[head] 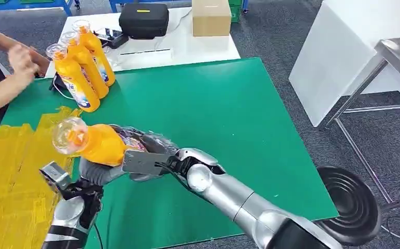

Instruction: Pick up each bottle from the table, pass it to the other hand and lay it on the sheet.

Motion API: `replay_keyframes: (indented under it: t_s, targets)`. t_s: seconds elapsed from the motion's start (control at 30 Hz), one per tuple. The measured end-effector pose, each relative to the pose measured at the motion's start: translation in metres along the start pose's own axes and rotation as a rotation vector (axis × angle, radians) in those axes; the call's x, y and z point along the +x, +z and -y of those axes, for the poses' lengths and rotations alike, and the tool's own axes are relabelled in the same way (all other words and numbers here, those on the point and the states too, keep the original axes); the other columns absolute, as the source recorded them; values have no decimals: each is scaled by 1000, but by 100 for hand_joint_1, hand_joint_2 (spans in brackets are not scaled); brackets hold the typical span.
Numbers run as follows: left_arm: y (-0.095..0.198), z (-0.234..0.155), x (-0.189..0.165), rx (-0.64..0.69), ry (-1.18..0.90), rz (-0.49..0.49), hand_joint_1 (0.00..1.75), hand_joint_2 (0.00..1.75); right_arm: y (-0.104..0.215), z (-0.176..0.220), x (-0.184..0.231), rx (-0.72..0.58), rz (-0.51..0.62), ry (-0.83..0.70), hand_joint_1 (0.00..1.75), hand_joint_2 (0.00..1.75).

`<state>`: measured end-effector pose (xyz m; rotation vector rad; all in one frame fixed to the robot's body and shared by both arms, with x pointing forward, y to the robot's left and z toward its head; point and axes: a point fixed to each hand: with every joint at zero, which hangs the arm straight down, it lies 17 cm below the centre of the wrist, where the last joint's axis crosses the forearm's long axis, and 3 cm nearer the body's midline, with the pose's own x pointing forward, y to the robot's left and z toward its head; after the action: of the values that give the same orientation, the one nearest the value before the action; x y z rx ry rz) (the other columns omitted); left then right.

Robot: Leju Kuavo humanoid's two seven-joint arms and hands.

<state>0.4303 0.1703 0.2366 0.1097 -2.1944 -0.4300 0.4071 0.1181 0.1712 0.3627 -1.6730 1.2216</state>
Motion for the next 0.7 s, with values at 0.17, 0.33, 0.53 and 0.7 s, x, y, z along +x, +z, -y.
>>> replay_keyframes:
  t_s: [0.17, 0.33, 0.53, 0.7]
  targets:
    - [0, -52, -6, 135, -444, 16, 175, 175, 30, 39, 4, -149, 60, -61, 0, 0]
    - [1, -61, -7, 151, -471, 14, 175, 175, 43, 54, 11, -197, 91, -68, 0, 0]
    - [2, -63, -7, 151, -479, 15, 175, 175, 49, 60, 14, -216, 103, -70, 0, 0]
    - [2, -63, -7, 151, -479, 15, 175, 175, 51, 62, 15, -221, 106, -68, 0, 0]
